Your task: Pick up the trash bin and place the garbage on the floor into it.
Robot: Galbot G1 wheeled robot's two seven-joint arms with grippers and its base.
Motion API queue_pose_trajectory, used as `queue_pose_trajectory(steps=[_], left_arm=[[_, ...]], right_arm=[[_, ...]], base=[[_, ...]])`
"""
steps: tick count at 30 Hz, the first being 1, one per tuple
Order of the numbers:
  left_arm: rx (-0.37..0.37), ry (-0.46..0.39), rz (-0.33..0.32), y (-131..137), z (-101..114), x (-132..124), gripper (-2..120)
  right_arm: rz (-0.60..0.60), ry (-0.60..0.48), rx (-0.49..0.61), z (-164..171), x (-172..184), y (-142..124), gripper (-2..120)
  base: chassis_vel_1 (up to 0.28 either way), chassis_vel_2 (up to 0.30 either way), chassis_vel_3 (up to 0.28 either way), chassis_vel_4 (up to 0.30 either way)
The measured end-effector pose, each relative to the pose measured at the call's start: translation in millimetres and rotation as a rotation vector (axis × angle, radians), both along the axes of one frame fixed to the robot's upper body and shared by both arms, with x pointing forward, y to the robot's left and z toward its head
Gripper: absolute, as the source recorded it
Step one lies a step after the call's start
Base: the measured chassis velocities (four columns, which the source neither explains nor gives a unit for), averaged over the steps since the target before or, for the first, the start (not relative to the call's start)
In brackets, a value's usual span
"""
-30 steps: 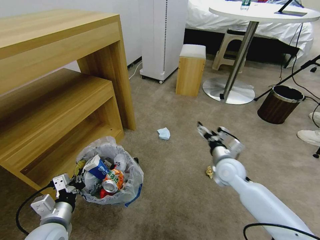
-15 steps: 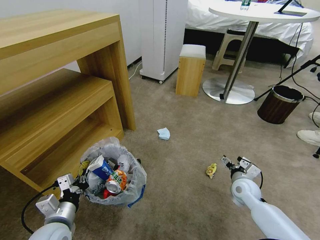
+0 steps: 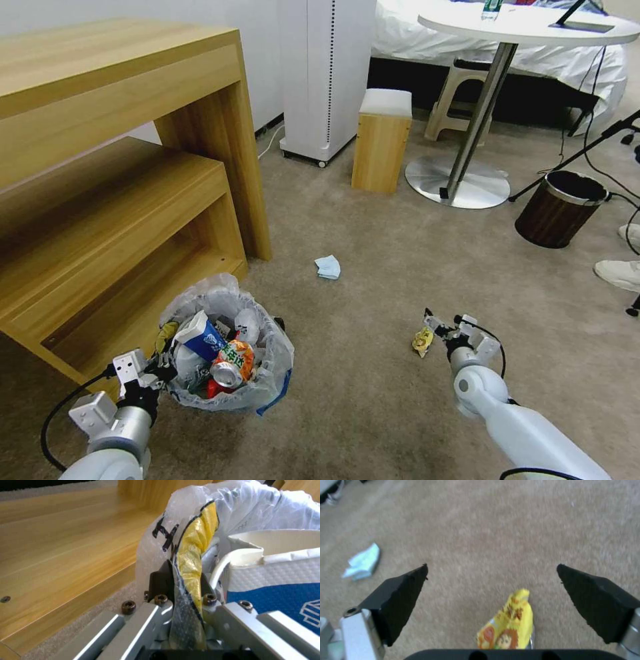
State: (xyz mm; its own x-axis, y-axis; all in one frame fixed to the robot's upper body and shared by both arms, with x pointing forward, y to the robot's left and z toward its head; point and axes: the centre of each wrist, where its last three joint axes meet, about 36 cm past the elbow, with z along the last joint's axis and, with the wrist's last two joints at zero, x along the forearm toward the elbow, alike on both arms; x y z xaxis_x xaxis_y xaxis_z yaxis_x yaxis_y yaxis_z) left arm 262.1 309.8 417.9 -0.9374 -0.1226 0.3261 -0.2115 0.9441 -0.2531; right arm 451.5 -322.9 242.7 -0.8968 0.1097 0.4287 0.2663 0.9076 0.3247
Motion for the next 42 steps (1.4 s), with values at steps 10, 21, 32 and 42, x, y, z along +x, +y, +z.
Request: queue_pose_trajectory(steps=[10,21,32,42], left_arm=[[-0.002,0.001,0.0,0,-1,0,3],[-0.005,0.002,0.006,0,-3,0,3],[-0.006,-0.002,0.007,1,-4,3,3],[-0.006,0.002,0.01,2,-7,5,3]], right_arm=[[-0.001,0.059,-0.048,-26,5,6,91],[0.052,0.113,-0.099,-56,17,49,87],[0.062,0.138,-0.128,-75,6,53,66],[0.064,0.133,-0.147,-86,-4,48,37]], base=[[0.0,0.0,0.0,0.0],[0.0,0.0,0.0,0.0],[0.0,0.0,0.0,0.0],[0.0,0.0,0.0,0.0]])
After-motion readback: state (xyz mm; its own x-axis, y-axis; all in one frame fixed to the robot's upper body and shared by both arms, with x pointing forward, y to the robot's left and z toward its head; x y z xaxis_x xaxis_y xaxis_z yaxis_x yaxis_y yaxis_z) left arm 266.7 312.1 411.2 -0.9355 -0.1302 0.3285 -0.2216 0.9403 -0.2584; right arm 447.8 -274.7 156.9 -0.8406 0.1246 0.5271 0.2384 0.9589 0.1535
